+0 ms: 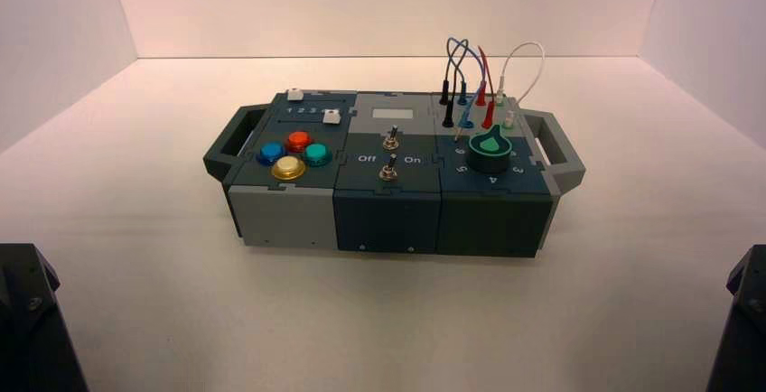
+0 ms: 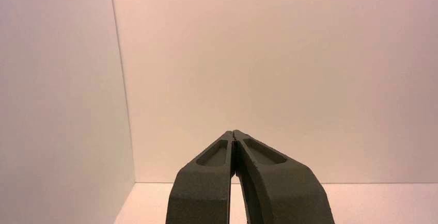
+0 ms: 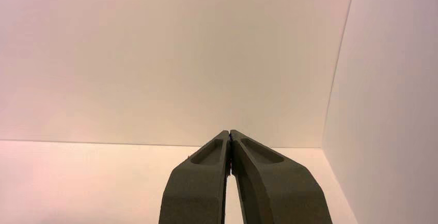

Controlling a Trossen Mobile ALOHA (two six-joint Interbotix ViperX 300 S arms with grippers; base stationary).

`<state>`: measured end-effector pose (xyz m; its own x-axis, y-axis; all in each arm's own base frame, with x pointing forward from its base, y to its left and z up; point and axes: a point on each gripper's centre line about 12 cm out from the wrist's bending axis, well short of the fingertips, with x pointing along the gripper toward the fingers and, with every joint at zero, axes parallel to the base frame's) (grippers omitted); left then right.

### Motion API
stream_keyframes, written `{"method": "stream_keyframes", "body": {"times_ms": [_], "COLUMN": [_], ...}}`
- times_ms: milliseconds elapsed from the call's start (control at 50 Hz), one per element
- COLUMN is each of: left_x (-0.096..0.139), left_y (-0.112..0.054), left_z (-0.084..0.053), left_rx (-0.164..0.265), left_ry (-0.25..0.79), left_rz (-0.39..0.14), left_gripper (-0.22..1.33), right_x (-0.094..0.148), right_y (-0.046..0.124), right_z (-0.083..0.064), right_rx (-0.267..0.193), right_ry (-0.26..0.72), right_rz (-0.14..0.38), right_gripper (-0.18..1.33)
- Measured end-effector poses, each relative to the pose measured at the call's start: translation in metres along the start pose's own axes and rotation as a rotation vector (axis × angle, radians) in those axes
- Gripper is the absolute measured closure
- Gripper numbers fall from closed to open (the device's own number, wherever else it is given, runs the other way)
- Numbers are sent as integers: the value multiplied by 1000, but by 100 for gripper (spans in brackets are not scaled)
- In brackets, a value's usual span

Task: Pull the red wire.

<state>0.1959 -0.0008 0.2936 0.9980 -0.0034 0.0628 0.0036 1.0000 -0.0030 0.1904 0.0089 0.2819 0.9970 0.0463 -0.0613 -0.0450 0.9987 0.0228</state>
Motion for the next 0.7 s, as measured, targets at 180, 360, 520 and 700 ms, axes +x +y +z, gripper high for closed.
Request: {"method": "stream_keyframes", "body": {"times_ms": [180,360,520,700], "left_x": [0,0,3,11], "left_y": [0,0,-1,-19], "left_z": [0,0,-7,-13], "left_rx": [0,0,-2,3], "left_ry": [0,3,61,198], "left_rz": [0,0,-3,-92], "left_gripper": [128,128,128,128], "right_x": [0,0,3,15], "right_y": [1,3,7,25], "right_z": [-1,-4,-8,-24], "right_rx": [10,11,8,-18], "right_ry": [11,34,130,357], "right_rz": [7,14,33,115], "right_gripper": [129,129,129,129]}}
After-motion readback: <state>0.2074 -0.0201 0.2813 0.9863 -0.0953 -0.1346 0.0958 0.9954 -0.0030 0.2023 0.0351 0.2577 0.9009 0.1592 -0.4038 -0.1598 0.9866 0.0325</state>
